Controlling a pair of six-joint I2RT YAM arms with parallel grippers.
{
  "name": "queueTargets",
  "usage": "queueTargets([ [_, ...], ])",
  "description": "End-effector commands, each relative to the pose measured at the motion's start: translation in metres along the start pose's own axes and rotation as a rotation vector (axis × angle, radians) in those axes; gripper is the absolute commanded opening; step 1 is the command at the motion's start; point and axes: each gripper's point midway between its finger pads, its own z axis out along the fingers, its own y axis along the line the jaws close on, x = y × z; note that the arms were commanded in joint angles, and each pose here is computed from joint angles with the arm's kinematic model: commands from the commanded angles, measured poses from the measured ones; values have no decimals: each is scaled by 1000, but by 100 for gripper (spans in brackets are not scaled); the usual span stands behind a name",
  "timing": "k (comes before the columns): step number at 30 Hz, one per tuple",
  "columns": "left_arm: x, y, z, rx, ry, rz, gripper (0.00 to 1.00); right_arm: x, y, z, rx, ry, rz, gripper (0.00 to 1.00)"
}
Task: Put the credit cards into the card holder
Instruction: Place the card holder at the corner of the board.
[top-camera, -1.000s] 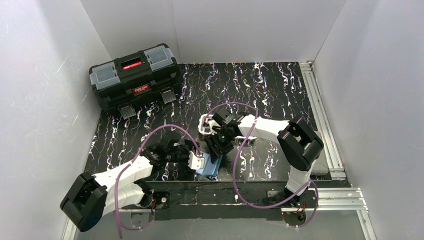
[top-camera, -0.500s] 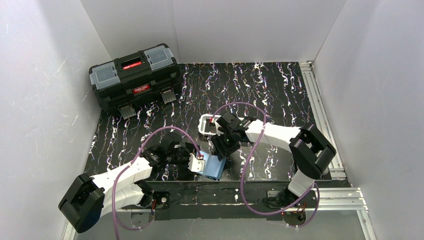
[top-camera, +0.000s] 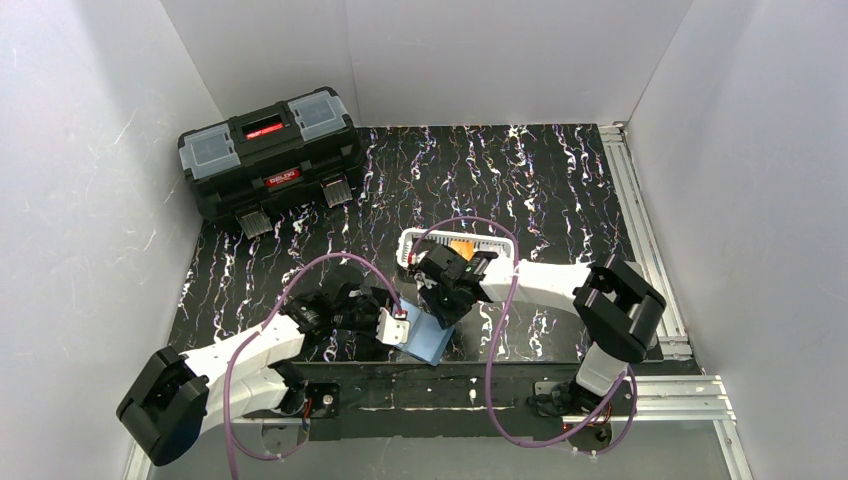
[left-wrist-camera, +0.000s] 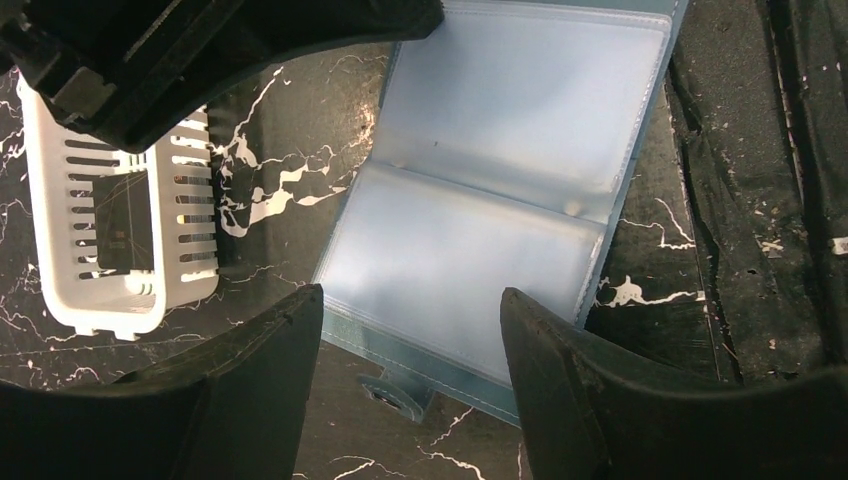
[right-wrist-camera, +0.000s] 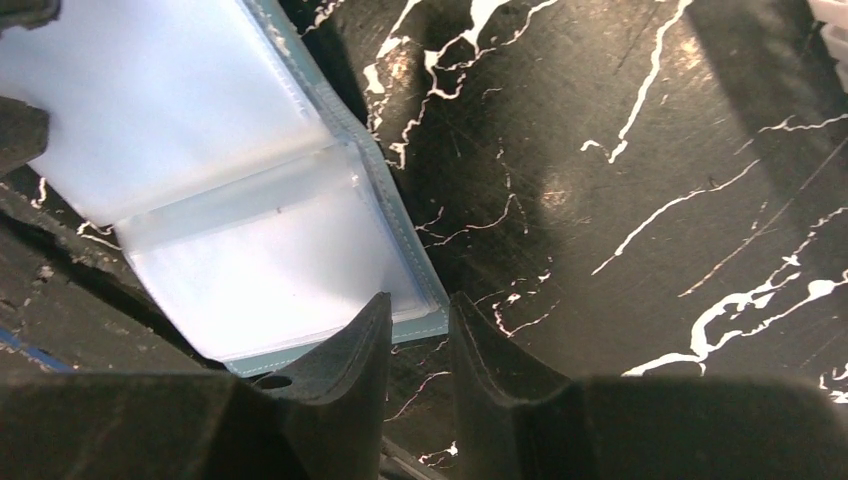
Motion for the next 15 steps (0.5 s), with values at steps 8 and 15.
queueTargets([
  [8, 10, -22, 3, 62, 11, 8, 64, 0, -9, 0, 73, -13, -17, 38],
  [15, -25, 19, -13, -9, -24, -36, 64, -27, -5, -26, 58, -103, -19, 47],
])
